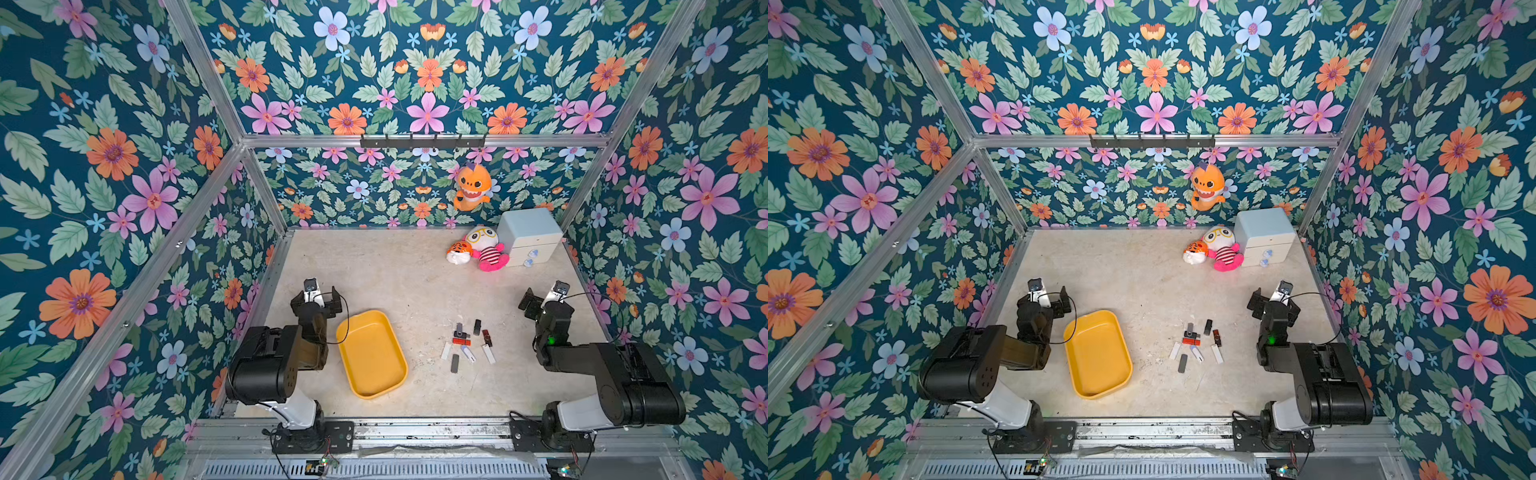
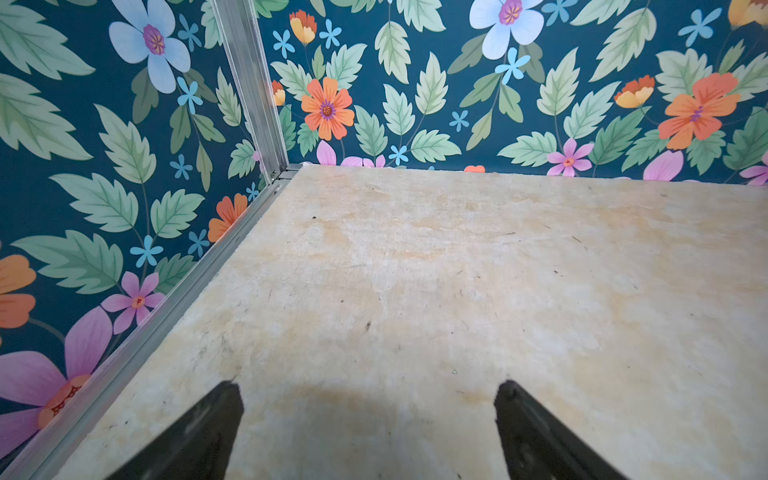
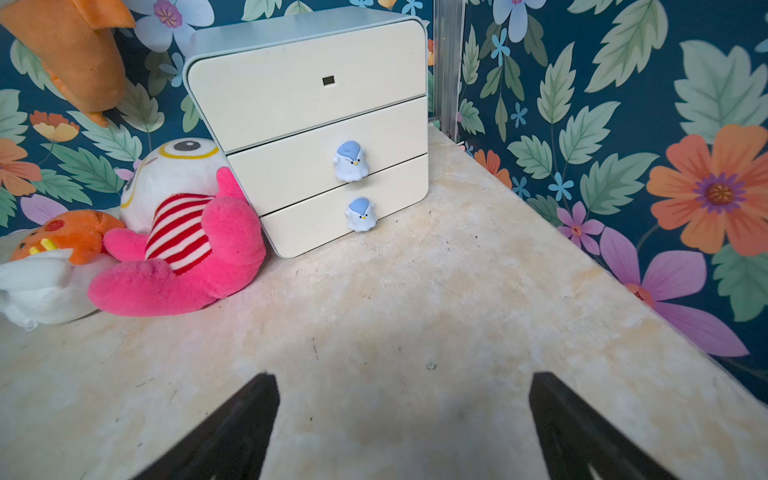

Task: Put the usb flash drive into the storage box
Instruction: Pick up the USB flash from the center of the board, then place the USB flash in the storage box, then pick up the USB flash from the center of the board.

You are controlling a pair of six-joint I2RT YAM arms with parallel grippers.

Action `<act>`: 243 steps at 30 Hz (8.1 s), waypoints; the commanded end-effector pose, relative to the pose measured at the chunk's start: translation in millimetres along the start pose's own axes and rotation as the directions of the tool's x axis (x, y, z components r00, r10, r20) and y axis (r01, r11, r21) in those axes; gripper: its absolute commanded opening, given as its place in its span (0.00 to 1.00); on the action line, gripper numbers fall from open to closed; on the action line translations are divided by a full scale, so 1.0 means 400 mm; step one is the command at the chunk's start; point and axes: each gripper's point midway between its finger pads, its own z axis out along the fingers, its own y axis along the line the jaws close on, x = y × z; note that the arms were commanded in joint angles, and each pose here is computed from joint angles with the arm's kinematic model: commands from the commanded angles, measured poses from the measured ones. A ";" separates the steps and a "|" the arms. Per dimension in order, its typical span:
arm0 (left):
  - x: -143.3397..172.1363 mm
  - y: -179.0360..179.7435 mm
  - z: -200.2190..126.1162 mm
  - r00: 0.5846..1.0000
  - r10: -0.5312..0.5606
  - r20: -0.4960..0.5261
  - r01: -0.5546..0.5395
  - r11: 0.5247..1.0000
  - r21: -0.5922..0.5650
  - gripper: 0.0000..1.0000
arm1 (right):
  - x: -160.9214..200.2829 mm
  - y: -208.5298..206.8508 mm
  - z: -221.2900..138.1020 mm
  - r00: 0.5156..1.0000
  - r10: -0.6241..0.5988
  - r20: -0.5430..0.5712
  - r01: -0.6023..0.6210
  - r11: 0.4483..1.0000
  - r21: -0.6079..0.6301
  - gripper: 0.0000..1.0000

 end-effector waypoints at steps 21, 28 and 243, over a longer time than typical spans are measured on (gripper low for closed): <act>-0.002 -0.002 0.001 1.000 -0.011 0.002 0.011 1.000 0.004 0.99 | -0.008 0.003 0.001 1.000 0.004 0.011 -0.004 1.000 -0.005 0.99; -0.080 0.023 -0.027 1.000 0.018 0.018 -0.015 0.989 -0.150 0.99 | -0.059 0.016 -0.035 0.998 -0.043 0.050 0.042 0.999 0.024 0.99; 0.165 -0.930 -0.556 0.614 0.473 -0.633 -0.064 0.828 0.557 0.16 | 0.171 0.212 -0.322 0.809 0.042 -0.586 -0.173 0.970 -0.170 0.61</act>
